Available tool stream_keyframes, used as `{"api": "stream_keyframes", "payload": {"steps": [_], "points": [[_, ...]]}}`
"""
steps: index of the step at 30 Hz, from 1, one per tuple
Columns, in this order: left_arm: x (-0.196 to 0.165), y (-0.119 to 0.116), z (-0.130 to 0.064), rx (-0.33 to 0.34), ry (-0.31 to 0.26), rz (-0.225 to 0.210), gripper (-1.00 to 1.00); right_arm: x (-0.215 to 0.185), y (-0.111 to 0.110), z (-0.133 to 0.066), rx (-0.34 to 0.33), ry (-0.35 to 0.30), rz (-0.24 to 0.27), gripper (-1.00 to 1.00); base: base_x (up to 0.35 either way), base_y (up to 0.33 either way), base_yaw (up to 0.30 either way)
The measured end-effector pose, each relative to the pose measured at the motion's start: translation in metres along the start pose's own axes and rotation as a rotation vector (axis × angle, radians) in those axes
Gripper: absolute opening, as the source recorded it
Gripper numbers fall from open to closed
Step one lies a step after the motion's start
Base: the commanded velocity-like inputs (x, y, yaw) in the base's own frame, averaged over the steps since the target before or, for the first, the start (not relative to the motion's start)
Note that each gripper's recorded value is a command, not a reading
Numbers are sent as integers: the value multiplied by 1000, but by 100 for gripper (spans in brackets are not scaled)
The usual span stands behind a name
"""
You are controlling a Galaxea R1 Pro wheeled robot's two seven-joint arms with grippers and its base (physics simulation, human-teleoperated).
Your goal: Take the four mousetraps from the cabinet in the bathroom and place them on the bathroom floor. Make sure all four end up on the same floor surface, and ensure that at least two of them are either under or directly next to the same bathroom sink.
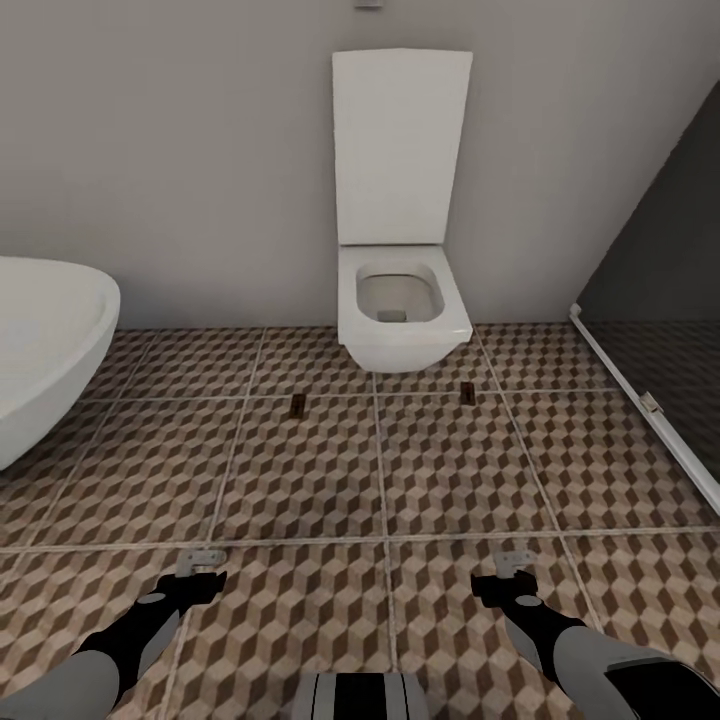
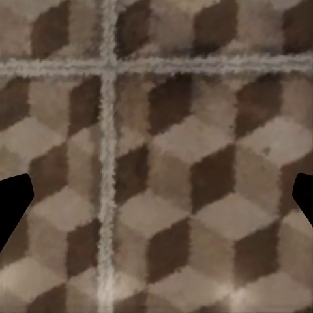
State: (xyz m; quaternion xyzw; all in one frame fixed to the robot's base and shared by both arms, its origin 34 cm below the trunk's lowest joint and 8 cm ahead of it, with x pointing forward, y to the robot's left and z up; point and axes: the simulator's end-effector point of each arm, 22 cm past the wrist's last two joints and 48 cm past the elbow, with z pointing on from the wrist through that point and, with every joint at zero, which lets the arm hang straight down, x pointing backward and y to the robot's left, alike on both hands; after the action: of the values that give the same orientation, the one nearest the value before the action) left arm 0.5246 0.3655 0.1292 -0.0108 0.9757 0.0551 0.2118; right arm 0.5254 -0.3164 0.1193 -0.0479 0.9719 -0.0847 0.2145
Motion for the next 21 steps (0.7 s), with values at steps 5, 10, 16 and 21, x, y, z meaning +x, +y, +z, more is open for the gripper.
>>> {"api": "stream_keyframes", "payload": {"steps": [5,10,16,21], "points": [[0,0,0,0,0,0,100,0,0,0,1,1,0,100,-6,3,0],[0,0,0,0,0,0,100,0,-1,0,1,1,0,100,-2,1,0],[0,0,0,1,0,0,100,0,-1,0,1,2,0,100,0,0,0],[0,0,0,0,0,0,100,1,-1,0,1,4,-1,100,0,0,0]]}}
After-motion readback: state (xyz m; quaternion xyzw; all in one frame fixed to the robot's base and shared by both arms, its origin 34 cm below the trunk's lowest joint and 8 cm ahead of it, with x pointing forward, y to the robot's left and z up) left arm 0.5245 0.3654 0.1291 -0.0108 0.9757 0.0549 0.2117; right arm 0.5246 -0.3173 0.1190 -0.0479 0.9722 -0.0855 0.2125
